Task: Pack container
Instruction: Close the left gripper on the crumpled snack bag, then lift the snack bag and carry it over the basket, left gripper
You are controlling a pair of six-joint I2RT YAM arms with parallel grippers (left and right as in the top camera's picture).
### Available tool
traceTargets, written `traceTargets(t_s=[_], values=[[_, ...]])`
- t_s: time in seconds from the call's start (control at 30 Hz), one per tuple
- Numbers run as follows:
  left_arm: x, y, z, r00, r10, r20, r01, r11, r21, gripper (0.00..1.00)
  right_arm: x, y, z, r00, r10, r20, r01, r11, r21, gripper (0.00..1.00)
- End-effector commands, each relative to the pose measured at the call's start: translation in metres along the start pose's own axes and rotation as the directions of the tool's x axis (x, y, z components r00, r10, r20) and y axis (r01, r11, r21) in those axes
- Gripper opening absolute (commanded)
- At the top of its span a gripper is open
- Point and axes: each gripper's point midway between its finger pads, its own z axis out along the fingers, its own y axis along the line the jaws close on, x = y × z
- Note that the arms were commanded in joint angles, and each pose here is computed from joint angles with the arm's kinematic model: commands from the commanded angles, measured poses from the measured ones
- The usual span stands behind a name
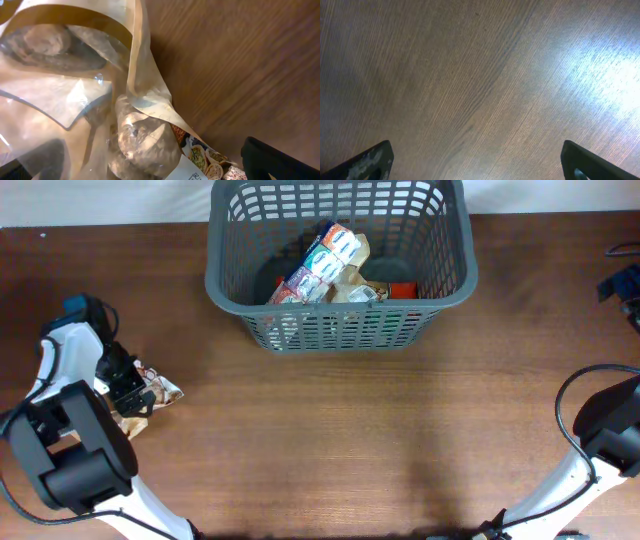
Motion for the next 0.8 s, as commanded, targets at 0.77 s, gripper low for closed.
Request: traceTargets(t_s=[0.77], values=[[0.001,0.028,0.031,0.997,0.077,-0.009,-0.077,0.995,-0.070,0.99,-0.001,-0.004,0.000,1.000,0.011,0.008,-0.011,1.000,0.014,0.99]])
